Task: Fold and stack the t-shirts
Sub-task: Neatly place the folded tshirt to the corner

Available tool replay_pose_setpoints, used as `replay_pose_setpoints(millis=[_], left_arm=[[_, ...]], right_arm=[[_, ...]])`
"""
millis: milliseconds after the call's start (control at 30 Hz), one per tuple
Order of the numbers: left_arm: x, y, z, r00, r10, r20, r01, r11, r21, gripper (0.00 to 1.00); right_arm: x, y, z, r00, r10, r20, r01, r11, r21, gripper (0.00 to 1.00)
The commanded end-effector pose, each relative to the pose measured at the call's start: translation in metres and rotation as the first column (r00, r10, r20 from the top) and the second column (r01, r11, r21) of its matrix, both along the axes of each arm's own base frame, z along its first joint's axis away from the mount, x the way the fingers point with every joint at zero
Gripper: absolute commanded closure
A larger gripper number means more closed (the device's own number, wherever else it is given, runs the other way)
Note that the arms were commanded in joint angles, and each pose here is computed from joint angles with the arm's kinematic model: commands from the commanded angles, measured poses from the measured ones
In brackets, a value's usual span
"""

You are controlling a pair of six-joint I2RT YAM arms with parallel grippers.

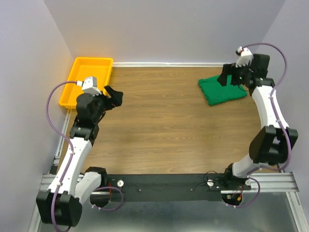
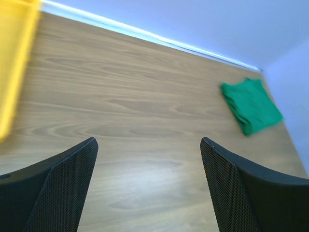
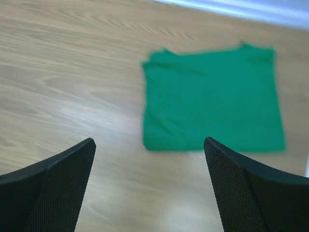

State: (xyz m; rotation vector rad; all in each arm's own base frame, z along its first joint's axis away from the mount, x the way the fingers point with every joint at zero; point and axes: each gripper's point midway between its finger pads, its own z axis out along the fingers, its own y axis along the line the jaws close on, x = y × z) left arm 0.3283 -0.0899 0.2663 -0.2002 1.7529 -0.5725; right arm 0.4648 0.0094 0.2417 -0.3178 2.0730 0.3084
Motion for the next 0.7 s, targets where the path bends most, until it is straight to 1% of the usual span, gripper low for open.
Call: replay_pose_setpoints(millis=[0,33,67,100,133,167,200,233,267,300,333,367,400,433,467,500,533,567,600,633,667], left_arm=[[0.017,0.055,-0.023,0.975,0.194,-0.109,-0.188,0.980,0.059,0.08],[0.018,0.073,-0.024,0.970,0.222,-0.099,-0.216,0.974,0.068,0.08],[0.018,0.072,-0.019,0.980,0.184,-0.078,-0.179,0.982,0.066,0.08],[0.019,0.075,-0.015,0.982,0.179,-0.056,-0.175,0.981,0.080,0.08],[0.020,0.074,-0.013,0.985,0.165,-0.046,-0.160,0.982,0.098,0.07],[0.020,0.070,-0.011,0.992,0.125,-0.033,-0.120,0.984,0.129,0.07],[0.021,0.067,-0.012,0.994,0.100,-0.035,-0.095,0.986,0.134,0.07],[0.022,0.063,-0.014,0.997,0.073,-0.038,-0.066,0.987,0.146,0.07],[0.021,0.053,-0.015,0.999,0.007,-0.037,-0.002,0.991,0.136,0.07],[0.020,0.047,-0.016,0.999,-0.029,-0.036,0.034,0.990,0.134,0.08],[0.019,0.042,-0.017,0.998,-0.059,-0.038,0.064,0.990,0.128,0.08],[0.016,0.033,-0.020,0.993,-0.115,-0.038,0.119,0.986,0.118,0.08],[0.014,0.029,-0.020,0.990,-0.138,-0.035,0.141,0.984,0.111,0.08],[0.011,0.026,-0.020,0.987,-0.158,-0.030,0.161,0.981,0.107,0.08],[0.006,0.023,-0.019,0.985,-0.173,-0.020,0.175,0.979,0.107,0.08],[0.001,0.019,-0.017,0.980,-0.201,-0.007,0.201,0.974,0.104,0.09],[-0.004,0.017,-0.019,0.977,-0.213,-0.006,0.213,0.972,0.101,0.09],[-0.011,0.013,-0.013,0.973,-0.229,0.023,0.225,0.968,0.107,0.09],[-0.015,0.012,-0.013,0.972,-0.233,0.028,0.229,0.968,0.104,0.09],[-0.019,0.010,-0.013,0.971,-0.236,0.029,0.233,0.968,0.091,0.09],[-0.026,0.008,-0.017,0.969,-0.245,0.031,0.241,0.967,0.081,0.09]], right_arm=[[-0.034,-0.089,-0.025,0.929,-0.368,-0.039,0.363,0.926,-0.101,0.00],[-0.055,-0.112,-0.039,0.897,-0.434,-0.082,0.429,0.901,-0.064,0.00],[-0.065,-0.117,-0.038,0.879,-0.469,-0.090,0.468,0.883,-0.026,0.00],[-0.082,-0.119,-0.039,0.870,-0.485,-0.084,0.484,0.874,-0.029,0.00],[-0.088,-0.112,-0.040,0.886,-0.456,-0.081,0.455,0.890,-0.027,0.00],[-0.093,-0.081,-0.036,0.960,-0.273,-0.058,0.274,0.962,0.013,0.00],[-0.100,-0.061,-0.040,0.989,-0.137,-0.061,0.139,0.990,0.036,0.00],[-0.106,-0.044,-0.040,0.999,-0.014,-0.049,0.017,0.999,0.048,0.00],[-0.108,-0.018,-0.032,0.992,0.127,-0.012,-0.124,0.980,0.155,0.00],[-0.105,-0.008,-0.029,0.983,0.182,-0.002,-0.177,0.962,0.206,0.00],[-0.100,0.002,-0.028,0.974,0.227,-0.003,-0.218,0.942,0.256,0.03],[-0.082,0.005,-0.040,0.966,0.253,-0.055,-0.220,0.915,0.339,0.19],[-0.074,0.010,-0.040,0.956,0.287,-0.064,-0.240,0.886,0.396,0.29],[-0.064,0.011,-0.051,0.951,0.293,-0.102,-0.222,0.873,0.434,0.37],[-0.054,0.010,-0.075,0.940,0.287,-0.185,-0.162,0.852,0.497,0.46],[-0.041,0.006,-0.074,0.941,0.284,-0.184,-0.161,0.854,0.494,0.55],[-0.036,0.007,-0.080,0.937,0.284,-0.202,-0.151,0.854,0.498,0.56],[-0.031,0.006,-0.092,0.933,0.277,-0.232,-0.132,0.859,0.494,0.56],[-0.022,-0.001,-0.099,0.940,0.229,-0.251,-0.104,0.897,0.430,0.53],[-0.018,0.002,-0.106,0.940,0.215,-0.266,-0.104,0.921,0.376,0.50],[-0.011,-0.003,-0.115,0.943,0.184,-0.276,-0.100,0.951,0.291,0.45]])
